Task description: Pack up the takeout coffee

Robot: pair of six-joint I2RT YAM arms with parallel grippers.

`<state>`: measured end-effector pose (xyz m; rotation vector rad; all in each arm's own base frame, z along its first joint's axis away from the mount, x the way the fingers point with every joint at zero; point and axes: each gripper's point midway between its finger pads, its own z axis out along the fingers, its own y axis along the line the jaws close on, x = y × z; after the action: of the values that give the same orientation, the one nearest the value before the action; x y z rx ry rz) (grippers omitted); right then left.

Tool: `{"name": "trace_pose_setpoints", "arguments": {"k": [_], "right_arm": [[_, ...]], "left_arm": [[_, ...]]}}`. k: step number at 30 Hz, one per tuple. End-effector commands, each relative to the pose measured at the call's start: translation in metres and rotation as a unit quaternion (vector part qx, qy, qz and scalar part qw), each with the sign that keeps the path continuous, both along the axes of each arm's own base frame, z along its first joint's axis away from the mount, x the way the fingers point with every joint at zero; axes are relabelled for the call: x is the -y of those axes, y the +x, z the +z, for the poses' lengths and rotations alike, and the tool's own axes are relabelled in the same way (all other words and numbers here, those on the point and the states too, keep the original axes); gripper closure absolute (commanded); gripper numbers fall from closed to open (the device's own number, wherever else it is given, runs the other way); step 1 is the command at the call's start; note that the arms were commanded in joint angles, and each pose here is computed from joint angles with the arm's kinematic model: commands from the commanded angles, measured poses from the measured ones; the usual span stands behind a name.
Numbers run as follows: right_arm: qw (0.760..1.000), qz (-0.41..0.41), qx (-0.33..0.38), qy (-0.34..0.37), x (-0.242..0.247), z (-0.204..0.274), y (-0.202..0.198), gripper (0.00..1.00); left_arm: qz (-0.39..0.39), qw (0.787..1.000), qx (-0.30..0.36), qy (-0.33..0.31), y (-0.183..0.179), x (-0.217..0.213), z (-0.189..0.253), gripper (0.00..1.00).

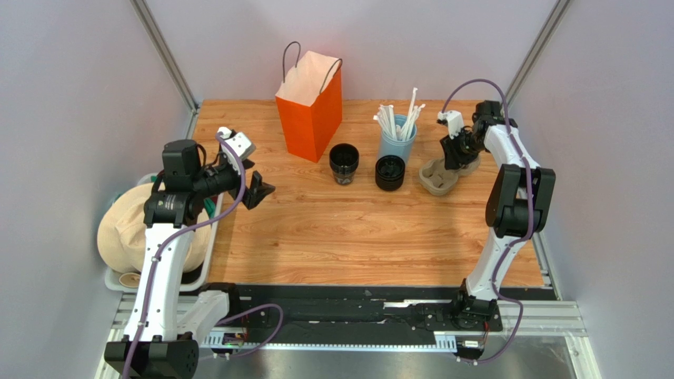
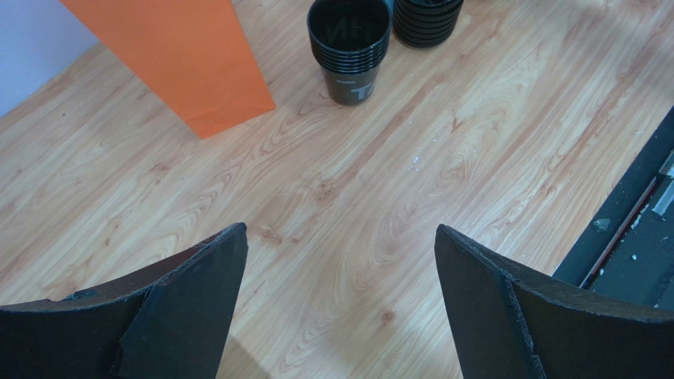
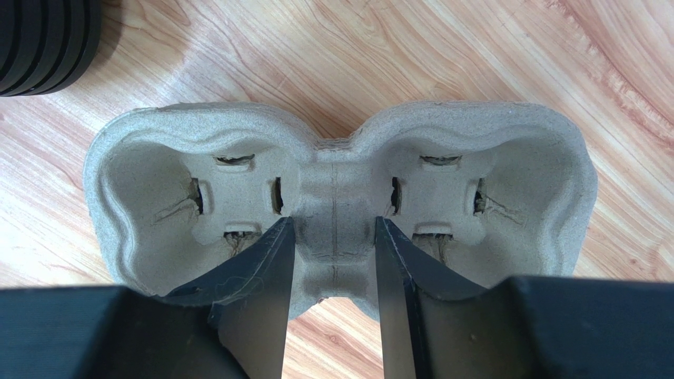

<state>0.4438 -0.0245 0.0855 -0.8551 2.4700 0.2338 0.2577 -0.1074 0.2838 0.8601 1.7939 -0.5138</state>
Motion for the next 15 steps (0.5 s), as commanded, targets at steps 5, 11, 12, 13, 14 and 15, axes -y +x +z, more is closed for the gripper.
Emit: {"name": "trace_pose_setpoints", "arguments": {"k": [5,11,12,13,14,15], "right_arm": [[0.999,0.011,0.05,0.005,-0.007,0.043,0.003,0.62],[0.999,0.007,0.03,0.023,-0.01,0.041,0.0,0.62],[0.999,-0.007,0.032,0.013,-0.005,0.039,0.002,0.62],[0.999,-0.012,0.038,0.0,-0.004,0.038,0.005,0.62],[0.999,-0.017,0.048,-0.014,0.001,0.032,0.007,0.63],[0.998,-0.016,0.059,-0.028,0.004,0.036,0.008,0.62]], "left_arm": [[-0.013,1.0,0.016,0.003,0.0,0.002,0.004,0.03],[-0.013,1.0,0.017,0.004,0.0,0.002,0.004,0.03],[-0.014,1.0,0.017,0.004,0.0,0.002,0.004,0.03],[-0.014,1.0,0.016,0.004,0.0,0.002,0.003,0.03],[-0.014,1.0,0.018,0.004,0.0,0.002,0.004,0.02],[-0.013,1.0,0.018,0.004,0.0,0.002,0.004,0.03]]}}
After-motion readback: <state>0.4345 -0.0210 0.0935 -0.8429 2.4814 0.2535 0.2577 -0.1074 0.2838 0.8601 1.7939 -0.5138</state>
